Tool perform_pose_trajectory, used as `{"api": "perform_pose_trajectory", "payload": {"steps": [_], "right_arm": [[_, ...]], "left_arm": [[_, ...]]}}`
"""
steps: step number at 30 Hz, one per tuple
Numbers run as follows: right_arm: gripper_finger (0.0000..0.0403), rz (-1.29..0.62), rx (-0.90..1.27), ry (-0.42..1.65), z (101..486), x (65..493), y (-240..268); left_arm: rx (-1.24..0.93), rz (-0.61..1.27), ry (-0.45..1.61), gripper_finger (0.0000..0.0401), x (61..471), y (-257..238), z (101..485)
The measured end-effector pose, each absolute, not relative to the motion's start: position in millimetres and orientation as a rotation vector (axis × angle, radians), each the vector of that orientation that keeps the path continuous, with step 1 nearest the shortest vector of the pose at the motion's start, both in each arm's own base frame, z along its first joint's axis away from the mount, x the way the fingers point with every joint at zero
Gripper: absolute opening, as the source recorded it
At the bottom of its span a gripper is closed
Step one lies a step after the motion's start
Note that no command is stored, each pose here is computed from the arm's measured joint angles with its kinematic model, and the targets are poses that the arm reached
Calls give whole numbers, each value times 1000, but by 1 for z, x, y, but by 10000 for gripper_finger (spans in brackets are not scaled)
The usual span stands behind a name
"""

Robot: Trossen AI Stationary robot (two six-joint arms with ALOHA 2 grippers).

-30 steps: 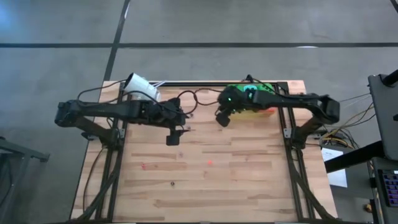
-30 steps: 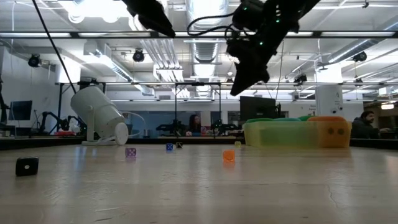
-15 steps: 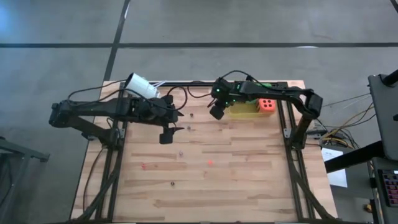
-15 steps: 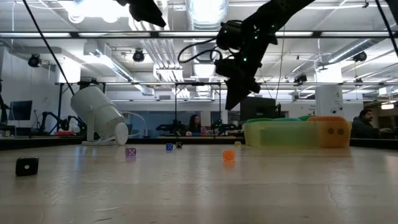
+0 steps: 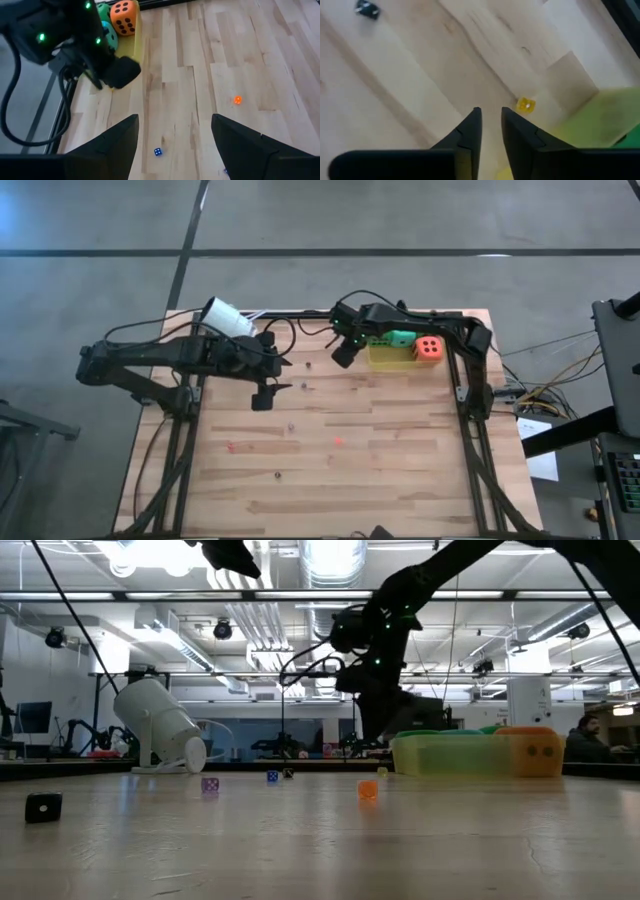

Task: Pick & Place Dice
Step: Put the small yellow dice into the yellow bin

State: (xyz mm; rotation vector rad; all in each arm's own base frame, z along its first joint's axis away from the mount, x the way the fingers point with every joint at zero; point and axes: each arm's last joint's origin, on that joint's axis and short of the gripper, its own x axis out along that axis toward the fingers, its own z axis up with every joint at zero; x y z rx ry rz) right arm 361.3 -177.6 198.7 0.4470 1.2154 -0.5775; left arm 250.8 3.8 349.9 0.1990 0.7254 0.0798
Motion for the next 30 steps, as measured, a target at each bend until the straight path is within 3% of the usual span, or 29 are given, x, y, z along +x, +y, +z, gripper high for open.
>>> {"api": "perform_pose_trajectory", "payload": {"steps": [15,30], "right_arm": [[133,-727,608,1227,179,357,-211],[118,-707,585,1237,175,353,-213]], "left_arm": [[194,81,738,253,247,4,350],[193,81,737,250,247,4,350]]}}
